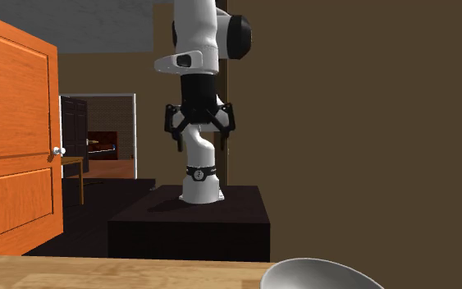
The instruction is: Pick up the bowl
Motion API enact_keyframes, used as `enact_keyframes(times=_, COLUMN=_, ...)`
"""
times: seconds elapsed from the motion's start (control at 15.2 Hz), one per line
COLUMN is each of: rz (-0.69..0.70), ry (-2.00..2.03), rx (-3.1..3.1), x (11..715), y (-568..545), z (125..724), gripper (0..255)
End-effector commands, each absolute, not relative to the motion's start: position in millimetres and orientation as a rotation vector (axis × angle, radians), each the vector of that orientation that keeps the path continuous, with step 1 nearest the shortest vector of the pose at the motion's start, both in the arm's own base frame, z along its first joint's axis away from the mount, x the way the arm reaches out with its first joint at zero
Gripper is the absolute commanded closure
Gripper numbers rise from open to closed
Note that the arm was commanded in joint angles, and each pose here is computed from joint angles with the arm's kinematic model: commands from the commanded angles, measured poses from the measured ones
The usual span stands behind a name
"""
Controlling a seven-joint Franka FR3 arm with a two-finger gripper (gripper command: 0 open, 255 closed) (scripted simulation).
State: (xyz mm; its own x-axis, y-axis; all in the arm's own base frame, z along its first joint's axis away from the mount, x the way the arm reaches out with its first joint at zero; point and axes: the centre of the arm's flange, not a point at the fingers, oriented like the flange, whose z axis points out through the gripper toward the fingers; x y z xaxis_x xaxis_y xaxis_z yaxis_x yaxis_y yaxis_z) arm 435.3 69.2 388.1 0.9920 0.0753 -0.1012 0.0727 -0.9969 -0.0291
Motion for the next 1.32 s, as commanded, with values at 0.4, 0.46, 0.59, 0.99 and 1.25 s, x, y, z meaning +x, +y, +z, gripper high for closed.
enact_keyframes(times=0.4, rz=0.123, ry=-0.110, rx=-3.077, x=501.7, y=111.5, z=320.7, gripper=0)
enact_keyframes(times=0.46, rz=0.119, ry=-0.110, rx=-3.072, x=509.8, y=116.7, z=312.5, gripper=0)
enact_keyframes(times=0.59, rz=0.110, ry=-0.108, rx=-3.064, x=526.1, y=127.1, z=296.2, gripper=0)
enact_keyframes(times=0.99, rz=0.086, ry=-0.105, rx=-3.039, x=575.6, y=159.2, z=248.2, gripper=0)
enact_keyframes(times=1.25, rz=0.073, ry=-0.103, rx=-3.026, x=601.5, y=176.2, z=224.2, gripper=0)
